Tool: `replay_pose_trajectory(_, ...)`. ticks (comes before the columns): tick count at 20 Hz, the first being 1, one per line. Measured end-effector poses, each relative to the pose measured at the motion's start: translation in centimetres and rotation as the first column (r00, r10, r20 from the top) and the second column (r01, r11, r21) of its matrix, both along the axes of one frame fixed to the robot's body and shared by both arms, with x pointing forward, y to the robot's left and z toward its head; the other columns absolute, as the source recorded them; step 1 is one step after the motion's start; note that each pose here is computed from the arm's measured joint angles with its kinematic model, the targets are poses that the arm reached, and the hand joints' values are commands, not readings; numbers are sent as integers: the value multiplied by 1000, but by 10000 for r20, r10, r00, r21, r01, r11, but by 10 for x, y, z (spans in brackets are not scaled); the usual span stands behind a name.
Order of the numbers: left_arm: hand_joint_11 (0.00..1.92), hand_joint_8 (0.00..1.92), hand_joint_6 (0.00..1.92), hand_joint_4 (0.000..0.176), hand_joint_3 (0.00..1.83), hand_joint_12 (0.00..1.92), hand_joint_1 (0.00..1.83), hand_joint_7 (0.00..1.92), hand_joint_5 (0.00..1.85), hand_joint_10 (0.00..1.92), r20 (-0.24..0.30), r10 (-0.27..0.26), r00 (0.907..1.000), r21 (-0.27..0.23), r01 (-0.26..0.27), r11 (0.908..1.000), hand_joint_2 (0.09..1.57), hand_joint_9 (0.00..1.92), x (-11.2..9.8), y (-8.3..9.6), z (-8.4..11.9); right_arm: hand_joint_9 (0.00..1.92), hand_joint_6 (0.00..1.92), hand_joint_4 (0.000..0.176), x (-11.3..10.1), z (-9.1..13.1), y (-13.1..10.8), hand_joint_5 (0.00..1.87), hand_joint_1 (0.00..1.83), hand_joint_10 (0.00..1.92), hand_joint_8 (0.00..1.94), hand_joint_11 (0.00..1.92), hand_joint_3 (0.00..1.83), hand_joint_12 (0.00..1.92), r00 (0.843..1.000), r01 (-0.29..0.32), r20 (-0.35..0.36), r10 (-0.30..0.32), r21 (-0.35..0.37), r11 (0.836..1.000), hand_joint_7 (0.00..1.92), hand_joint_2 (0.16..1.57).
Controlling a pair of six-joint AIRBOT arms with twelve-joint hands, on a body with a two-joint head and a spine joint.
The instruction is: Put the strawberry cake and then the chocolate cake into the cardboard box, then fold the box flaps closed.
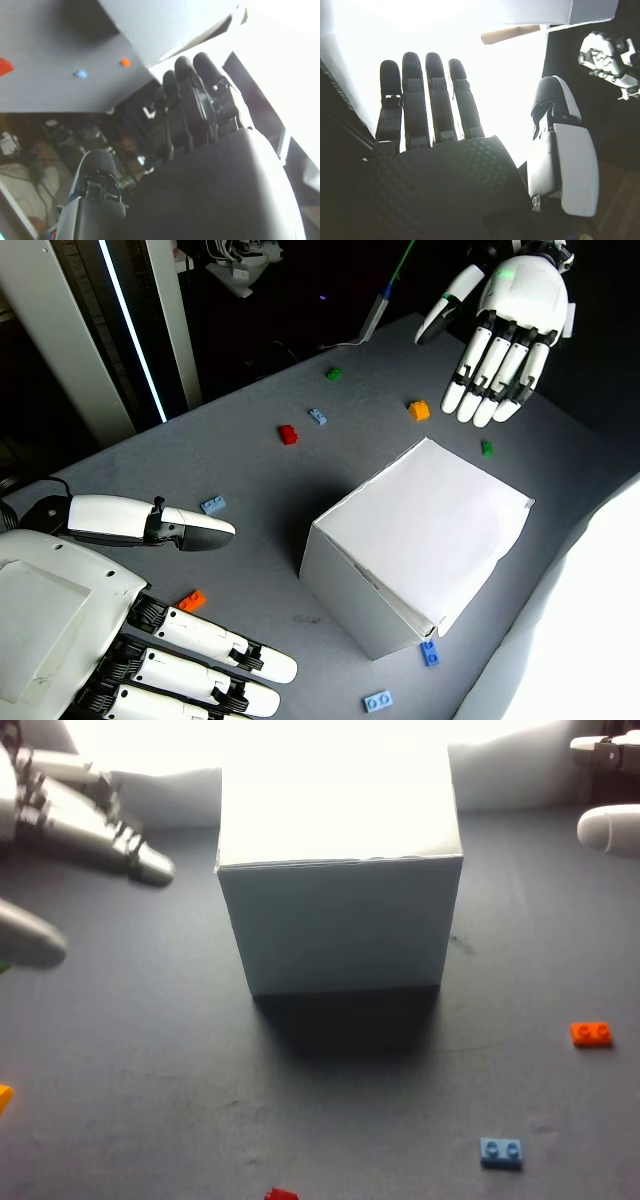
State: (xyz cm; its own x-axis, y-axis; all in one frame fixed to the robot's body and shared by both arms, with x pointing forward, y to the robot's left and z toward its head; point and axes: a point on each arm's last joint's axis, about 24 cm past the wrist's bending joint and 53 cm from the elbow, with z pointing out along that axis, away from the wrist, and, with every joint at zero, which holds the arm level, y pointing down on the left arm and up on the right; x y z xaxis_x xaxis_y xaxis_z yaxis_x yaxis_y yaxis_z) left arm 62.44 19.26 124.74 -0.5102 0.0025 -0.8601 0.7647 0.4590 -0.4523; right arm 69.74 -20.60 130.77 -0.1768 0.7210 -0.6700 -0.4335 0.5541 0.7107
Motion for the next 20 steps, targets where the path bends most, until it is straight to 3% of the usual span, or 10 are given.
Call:
replay_pose_trajectory(3,189,43,23,0,0,1375,0,762,581,169,-114,-116,9999,141,118,9998,1316,761,-20,4,-4,668,35,0,0,0,0,656,0,48,17,92,0,1167,10000,5,-1,-5,2,10000,727,1127)
replay_pose_trajectory(4,395,133,62,0,0,1525,21,1107,906,740,-90,-184,9998,276,187,9994,1305,870,-26,4,-7,917,80,0,0,0,0,942,0,133,57,314,6,1314,10000,8,-3,-8,-1,10000,999,1170)
replay_pose_trajectory(5,395,133,62,0,0,1525,21,1107,906,740,-83,-234,9997,328,236,9992,1305,870,-30,3,-8,917,80,0,0,0,0,942,0,133,57,314,6,1314,10000,9,-6,-9,5,10000,999,1170)
replay_pose_trajectory(6,527,722,195,0,0,1806,44,1085,1045,1334,-82,-260,9996,324,263,9991,1302,864,-31,3,-7,964,131,0,0,0,0,1066,0,337,46,382,2,1484,10000,9,1,-9,0,10000,1137,1158)
replay_pose_trajectory(7,593,1049,552,0,1,1898,8,1041,999,1568,7,-317,9995,268,316,9991,1312,876,-33,2,-4,977,188,0,0,0,0,1152,0,590,46,445,0,1581,10000,6,1,-6,-8,10000,1242,1150)
replay_pose_trajectory(8,771,1219,1045,0,0,1916,1,1095,900,1646,79,-308,9995,221,307,9993,1300,997,-32,1,-2,1023,260,0,0,0,0,1245,0,1068,132,582,0,1749,10000,7,-1,-7,-4,10000,1415,1150)
replay_pose_trajectory(10,1043,1527,1623,0,2,1921,0,1141,881,1753,322,-296,9990,108,293,9995,1311,1127,-33,-1,5,1122,1058,0,0,0,0,1120,0,1602,1019,888,0,1912,10000,8,2,-8,-3,10000,1296,1150)
replay_pose_trajectory(13,1217,1612,1719,0,8,1900,0,1178,936,1740,460,-569,9973,523,545,9971,1341,1213,-44,-5,-1,1208,1505,0,0,0,0,1031,0,1785,1383,1130,6,1921,10000,7,14,-7,-1,10000,1240,1181)
replay_pose_trajectory(18,1243,1678,1737,0,12,1921,0,1170,941,1823,636,-1120,9917,781,1070,9912,1378,1213,-62,-15,-2,1375,1626,0,-2,6,0,1054,0,1921,1918,1328,3,1921,9996,-18,297,18,-8,10000,1289,1236)
replay_pose_trajectory(20,1233,1684,1725,0,11,1921,0,1175,967,1840,699,-1146,9909,746,1094,9912,1391,1205,-62,-15,0,1427,1645,0,-2,7,0,1075,0,1921,1940,1401,3,1921,9995,-11,321,11,20,10000,1327,1240)
